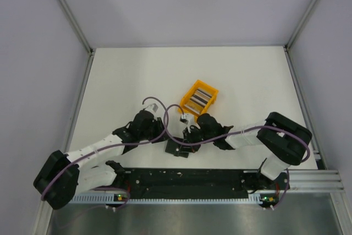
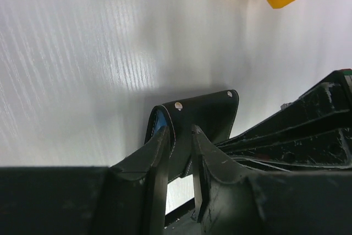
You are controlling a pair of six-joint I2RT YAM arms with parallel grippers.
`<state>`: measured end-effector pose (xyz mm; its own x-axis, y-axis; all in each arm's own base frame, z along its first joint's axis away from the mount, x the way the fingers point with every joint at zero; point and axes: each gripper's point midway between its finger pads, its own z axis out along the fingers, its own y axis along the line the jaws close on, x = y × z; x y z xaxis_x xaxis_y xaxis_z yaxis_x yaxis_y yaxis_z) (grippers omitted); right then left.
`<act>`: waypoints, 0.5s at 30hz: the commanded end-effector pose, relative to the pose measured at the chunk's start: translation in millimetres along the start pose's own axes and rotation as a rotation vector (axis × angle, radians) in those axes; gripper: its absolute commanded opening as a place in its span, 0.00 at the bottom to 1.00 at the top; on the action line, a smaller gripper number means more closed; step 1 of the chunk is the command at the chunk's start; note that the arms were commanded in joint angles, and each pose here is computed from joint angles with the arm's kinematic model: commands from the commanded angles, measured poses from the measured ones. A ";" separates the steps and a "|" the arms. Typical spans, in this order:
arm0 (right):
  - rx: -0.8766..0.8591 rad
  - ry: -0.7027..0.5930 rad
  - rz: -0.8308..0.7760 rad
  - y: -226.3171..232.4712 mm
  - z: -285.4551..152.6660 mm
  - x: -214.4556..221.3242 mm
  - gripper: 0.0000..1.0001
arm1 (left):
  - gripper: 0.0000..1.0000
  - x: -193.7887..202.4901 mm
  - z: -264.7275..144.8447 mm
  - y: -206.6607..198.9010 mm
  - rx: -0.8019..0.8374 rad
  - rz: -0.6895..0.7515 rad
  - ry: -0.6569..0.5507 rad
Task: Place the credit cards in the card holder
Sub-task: Open the card holder at the center of the board.
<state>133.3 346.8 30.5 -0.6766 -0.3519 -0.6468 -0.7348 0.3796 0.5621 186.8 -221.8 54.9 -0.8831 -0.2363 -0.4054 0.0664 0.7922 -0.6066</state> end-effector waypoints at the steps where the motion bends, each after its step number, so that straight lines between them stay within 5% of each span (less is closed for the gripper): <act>1: -0.034 -0.019 -0.026 4.9 4.0 -14.1 0.00 | 0.25 -10.4 -8.7 -22.2 0.079 0.045 -0.025; 8: -0.009 -0.057 -0.005 2.7 1.9 -19.3 0.00 | 0.12 13.1 6.5 -15.6 0.082 0.066 0.084; 15: 0.098 -0.067 0.110 -14.5 3.0 -21.0 0.00 | 0.06 9.6 3.2 -1.4 0.000 0.021 0.032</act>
<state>132.2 346.1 29.3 -0.7221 -0.3352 -0.6051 -0.6901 0.4099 0.5964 184.3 -226.4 45.9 -0.8955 -0.1883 -0.4032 0.0981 0.8003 -0.5915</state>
